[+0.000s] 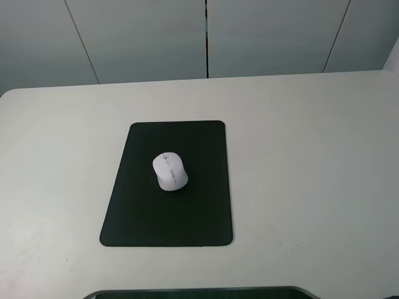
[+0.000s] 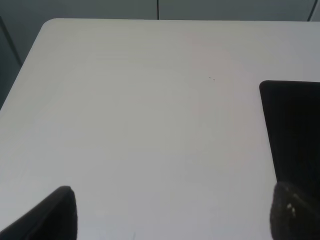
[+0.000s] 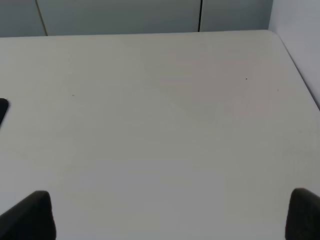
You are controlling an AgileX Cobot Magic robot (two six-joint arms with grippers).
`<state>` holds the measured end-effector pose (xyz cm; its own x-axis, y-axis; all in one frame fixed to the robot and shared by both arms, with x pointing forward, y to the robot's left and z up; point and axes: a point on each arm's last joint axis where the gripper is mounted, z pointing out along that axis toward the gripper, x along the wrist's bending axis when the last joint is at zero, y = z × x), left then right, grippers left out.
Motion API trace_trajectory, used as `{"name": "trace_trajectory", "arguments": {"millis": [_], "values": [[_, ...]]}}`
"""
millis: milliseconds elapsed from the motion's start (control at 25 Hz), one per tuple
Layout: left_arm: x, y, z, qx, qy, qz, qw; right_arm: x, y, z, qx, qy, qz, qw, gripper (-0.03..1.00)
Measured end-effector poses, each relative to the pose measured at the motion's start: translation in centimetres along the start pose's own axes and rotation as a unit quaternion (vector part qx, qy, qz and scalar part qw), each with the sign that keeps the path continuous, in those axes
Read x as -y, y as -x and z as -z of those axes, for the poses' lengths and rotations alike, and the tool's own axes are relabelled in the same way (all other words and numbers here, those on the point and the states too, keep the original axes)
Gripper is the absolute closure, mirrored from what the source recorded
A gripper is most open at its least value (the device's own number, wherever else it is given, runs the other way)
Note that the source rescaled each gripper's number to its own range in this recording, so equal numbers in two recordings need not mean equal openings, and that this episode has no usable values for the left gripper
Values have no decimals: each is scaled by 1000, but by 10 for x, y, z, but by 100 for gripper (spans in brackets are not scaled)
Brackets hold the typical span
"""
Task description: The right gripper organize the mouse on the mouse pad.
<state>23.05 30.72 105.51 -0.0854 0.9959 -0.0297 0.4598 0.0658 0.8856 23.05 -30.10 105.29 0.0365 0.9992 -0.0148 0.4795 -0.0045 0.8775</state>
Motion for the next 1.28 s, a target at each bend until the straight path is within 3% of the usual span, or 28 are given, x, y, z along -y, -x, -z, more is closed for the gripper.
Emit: {"name": "trace_trajectory", "arguments": {"millis": [1280], "values": [[0, 0, 0, 0, 0, 0, 1000, 0, -1, 0, -8, 2, 2, 1000, -3]]}}
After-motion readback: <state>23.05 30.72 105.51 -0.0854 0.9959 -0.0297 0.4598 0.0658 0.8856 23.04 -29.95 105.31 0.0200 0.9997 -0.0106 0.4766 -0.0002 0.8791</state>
